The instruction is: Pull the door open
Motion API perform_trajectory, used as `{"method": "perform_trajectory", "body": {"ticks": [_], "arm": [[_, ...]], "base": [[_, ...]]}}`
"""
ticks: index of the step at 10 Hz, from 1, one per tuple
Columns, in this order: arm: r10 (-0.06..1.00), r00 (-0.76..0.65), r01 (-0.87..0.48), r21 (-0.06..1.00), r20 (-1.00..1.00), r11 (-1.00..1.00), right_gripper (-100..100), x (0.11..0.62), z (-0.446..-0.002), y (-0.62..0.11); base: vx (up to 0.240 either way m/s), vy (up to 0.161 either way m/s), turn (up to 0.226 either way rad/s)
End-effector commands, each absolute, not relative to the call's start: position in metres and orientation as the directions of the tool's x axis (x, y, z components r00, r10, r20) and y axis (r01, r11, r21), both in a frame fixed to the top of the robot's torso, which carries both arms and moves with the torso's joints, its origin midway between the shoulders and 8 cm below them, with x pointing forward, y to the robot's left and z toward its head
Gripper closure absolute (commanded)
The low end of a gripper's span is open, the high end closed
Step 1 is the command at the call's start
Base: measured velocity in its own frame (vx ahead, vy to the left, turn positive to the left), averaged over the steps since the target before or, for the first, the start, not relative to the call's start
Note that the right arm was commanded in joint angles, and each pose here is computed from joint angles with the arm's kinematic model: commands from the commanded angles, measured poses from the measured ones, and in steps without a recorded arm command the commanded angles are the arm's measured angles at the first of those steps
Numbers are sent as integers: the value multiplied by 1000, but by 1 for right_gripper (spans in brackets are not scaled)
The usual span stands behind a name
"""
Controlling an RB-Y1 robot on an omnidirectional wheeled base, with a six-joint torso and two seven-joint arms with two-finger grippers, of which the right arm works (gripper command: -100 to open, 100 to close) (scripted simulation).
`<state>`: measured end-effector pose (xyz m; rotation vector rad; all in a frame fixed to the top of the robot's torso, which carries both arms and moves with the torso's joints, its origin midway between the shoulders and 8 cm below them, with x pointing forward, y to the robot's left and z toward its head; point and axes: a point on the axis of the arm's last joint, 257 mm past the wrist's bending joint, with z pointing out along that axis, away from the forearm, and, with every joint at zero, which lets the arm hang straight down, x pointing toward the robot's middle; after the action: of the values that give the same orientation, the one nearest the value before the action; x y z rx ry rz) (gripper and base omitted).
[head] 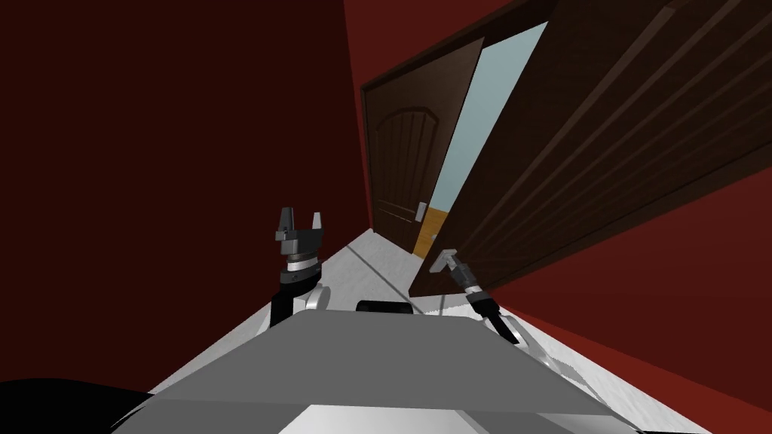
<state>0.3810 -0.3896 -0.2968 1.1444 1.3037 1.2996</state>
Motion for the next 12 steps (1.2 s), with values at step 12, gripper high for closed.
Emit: {"method": "perform_trajectory", "body": {"ticks": [12], "arm": [[973,-229,0,1000,-1,1,100,349,-297,-392]], "base": [[-189,-84,118]]}}
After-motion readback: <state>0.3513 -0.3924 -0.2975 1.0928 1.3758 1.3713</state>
